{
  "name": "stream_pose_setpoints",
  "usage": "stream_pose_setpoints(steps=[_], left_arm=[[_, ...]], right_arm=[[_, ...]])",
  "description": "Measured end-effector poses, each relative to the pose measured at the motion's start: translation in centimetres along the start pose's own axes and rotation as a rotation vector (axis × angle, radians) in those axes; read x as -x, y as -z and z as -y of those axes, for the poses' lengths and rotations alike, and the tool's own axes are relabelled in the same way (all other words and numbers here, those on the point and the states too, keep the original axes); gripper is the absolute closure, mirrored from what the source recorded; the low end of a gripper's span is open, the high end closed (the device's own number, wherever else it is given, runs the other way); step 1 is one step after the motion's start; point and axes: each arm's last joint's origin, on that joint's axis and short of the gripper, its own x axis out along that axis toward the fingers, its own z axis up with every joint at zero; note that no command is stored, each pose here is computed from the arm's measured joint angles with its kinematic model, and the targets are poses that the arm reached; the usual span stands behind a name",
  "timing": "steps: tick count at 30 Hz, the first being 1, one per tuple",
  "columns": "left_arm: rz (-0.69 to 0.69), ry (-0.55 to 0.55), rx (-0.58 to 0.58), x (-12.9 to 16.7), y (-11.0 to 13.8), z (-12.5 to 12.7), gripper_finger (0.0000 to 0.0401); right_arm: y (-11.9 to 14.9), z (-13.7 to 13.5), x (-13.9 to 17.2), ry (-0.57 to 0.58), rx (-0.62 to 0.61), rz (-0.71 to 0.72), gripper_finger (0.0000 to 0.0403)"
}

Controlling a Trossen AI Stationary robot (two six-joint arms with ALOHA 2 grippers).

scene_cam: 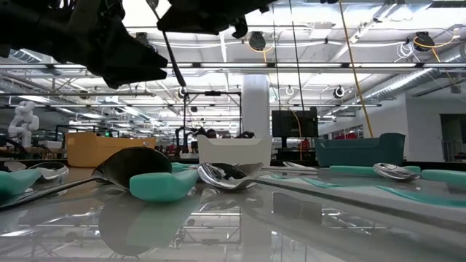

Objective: Sort silverware by color (type)
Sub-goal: Put the black spoon into the orange bin

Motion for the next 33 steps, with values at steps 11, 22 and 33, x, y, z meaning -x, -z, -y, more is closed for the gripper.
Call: stream_pose_setpoints(steps=[11,22,33], left_arm=[[0.035,0.089,-0.03,-0.4,-0.1,0.5,0.0178],[0.036,0.122,-0.106,-0.9,0.6,0.9,0.0178],[0.037,0.184,-0.143,-0.9,0.6,1.1,0.0319]], right_arm=[[-0.1,0.5,-0.6,-0.048,-0.009,0.013,0.0399],[-0.1,0.4,-0.7,-0.155,-0.012,0.028,0.0399],[-0.1,0.4,-0.7,-0.19,0.011,0.033,0.0399]])
